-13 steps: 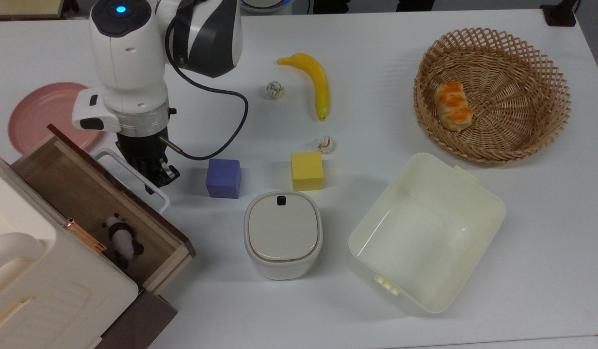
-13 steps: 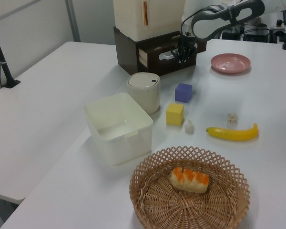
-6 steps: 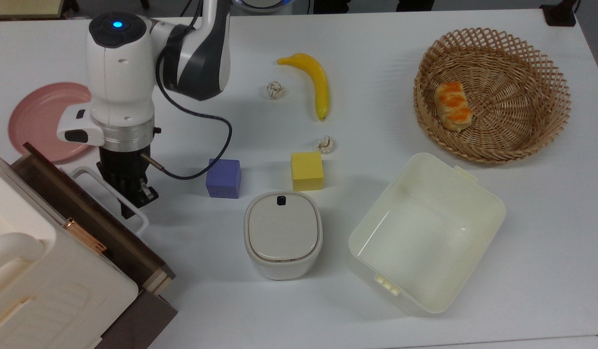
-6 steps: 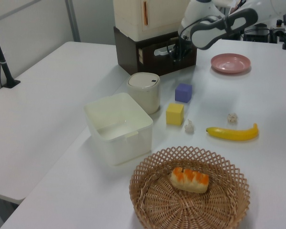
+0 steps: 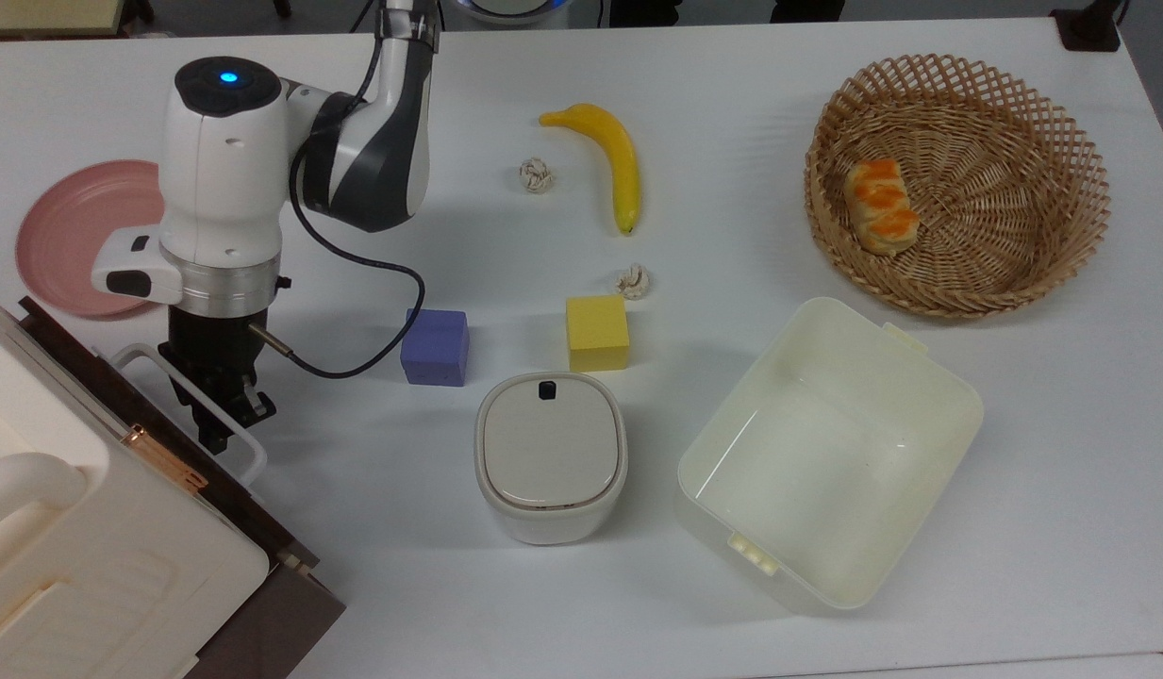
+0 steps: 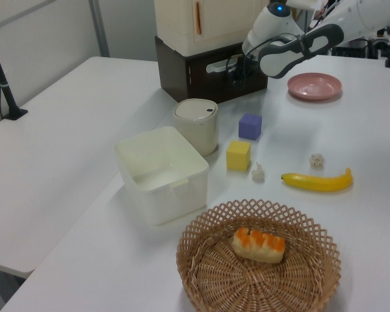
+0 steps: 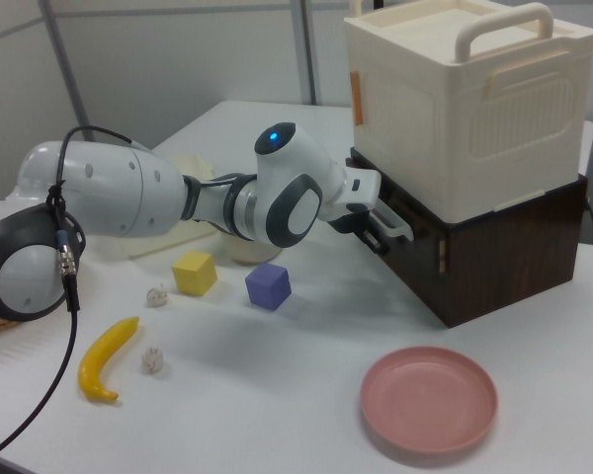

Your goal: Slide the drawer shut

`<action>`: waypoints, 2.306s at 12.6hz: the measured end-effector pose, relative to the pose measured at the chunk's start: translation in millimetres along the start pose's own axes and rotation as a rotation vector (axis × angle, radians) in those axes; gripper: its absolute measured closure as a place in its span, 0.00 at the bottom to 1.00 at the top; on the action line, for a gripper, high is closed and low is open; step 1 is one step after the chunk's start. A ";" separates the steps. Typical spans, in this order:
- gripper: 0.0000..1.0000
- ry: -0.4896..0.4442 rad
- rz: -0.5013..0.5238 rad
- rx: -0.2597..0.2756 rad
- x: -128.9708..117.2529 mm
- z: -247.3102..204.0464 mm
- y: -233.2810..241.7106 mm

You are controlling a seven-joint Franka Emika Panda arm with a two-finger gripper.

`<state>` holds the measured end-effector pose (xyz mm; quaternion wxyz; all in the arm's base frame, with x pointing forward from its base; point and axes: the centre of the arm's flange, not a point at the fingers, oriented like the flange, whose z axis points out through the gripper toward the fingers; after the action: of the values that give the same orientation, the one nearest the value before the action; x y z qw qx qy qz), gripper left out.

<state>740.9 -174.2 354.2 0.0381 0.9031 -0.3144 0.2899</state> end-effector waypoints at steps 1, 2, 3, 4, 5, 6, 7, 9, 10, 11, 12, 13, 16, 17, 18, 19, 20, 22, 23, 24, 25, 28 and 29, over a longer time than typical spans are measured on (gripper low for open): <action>0.99 0.007 0.002 0.000 3.4 -0.5 0.9; 0.99 0.010 0.003 0.001 5.3 -1.1 1.3; 0.99 0.013 0.005 0.001 7.0 -1.9 2.0; 0.99 0.015 0.005 0.002 8.0 -2.5 2.1; 0.99 0.018 0.006 0.003 9.0 -3.3 1.9; 0.99 0.022 0.006 0.005 10.8 -4.9 1.2; 0.99 0.025 0.006 0.006 12.3 -6.2 0.7; 0.99 0.028 0.006 0.008 13.5 -7.6 0.0; 0.99 0.028 0.006 0.008 13.5 -7.6 0.0; 0.99 0.028 0.006 0.008 13.5 -7.6 0.0; 0.99 0.028 0.006 0.008 13.5 -7.6 0.0; 0.99 0.028 0.005 0.008 13.5 -7.6 0.0; 0.99 0.037 -0.020 0.000 15.0 -12.0 -2.3; 0.99 0.034 -0.033 -0.003 15.9 -17.0 -5.3; 0.99 0.025 -0.043 -0.006 15.5 -20.8 -8.7; 0.99 0.001 -0.066 -0.007 12.9 -31.3 -20.5; 0.99 -0.039 -0.090 -0.010 6.1 -43.5 -37.9; 0.99 -0.120 -0.149 -0.022 -12.5 -61.5 -69.3; 0.99 -0.182 -0.200 -0.031 -30.9 -76.1 -95.4; 0.99 -0.222 -0.232 -0.038 -42.8 -85.6 -110.1; 0.99 -0.288 -0.270 -0.057 -58.9 -103.9 -127.8; 0.99 -0.476 -0.370 -0.039 -76.7 -183.6 -143.6; 0.99 -0.511 -0.401 -0.037 -79.1 -204.0 -143.1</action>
<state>673.3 34.6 496.3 0.0306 0.9898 -0.1348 0.0349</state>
